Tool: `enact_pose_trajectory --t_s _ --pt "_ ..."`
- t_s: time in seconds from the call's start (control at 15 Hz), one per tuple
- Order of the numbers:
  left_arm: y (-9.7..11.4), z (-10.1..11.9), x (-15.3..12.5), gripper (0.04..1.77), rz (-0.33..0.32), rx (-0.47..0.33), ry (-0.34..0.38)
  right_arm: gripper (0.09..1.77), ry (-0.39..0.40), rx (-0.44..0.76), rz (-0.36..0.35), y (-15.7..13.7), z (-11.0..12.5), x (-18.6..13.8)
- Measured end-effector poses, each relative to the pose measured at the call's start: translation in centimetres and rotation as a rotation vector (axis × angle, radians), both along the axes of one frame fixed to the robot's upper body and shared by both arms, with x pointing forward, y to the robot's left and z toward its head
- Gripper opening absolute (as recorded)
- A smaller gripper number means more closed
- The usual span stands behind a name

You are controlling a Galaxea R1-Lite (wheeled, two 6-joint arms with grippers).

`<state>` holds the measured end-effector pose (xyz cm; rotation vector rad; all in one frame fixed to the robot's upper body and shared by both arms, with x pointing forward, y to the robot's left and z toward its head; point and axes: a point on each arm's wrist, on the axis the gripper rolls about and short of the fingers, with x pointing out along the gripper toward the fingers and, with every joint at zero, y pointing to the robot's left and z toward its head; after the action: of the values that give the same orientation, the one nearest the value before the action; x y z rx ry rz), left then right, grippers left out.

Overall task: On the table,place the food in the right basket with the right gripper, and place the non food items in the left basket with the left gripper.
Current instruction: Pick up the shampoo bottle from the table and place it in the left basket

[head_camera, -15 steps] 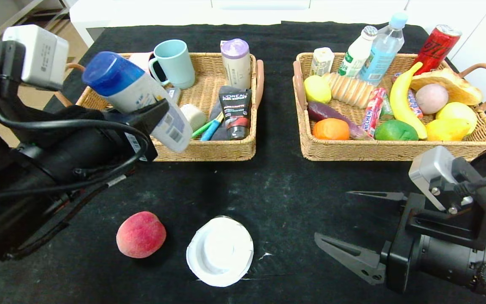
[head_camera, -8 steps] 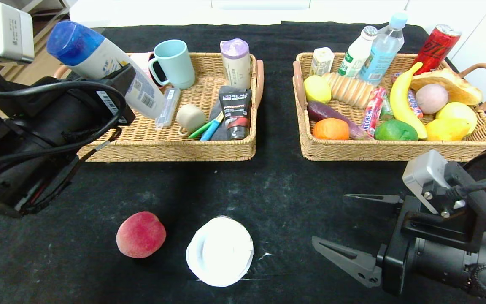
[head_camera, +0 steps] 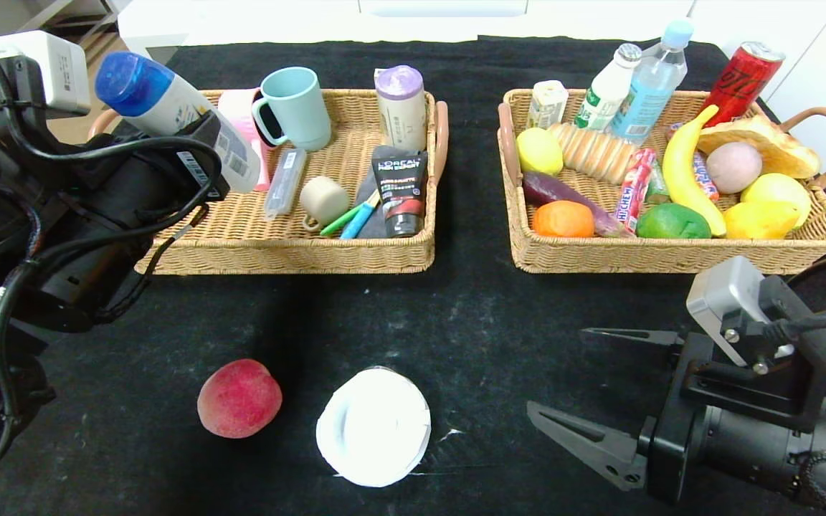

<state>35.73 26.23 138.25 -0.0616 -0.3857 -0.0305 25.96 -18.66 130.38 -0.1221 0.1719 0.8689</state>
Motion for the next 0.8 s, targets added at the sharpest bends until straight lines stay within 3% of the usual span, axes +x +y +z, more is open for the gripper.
enact_pose_trajectory --t_s 0.67,0.8 --pt "-0.4 -2.1 1.8 0.6 -0.017 0.022 0.038 1.71 0.002 -0.003 0.003 0.0 -0.1 0.0" --pt "-0.5 -2.3 2.0 0.77 -0.016 0.026 0.045 1.71 0.003 -0.005 0.006 0.1 -0.2 -0.1"
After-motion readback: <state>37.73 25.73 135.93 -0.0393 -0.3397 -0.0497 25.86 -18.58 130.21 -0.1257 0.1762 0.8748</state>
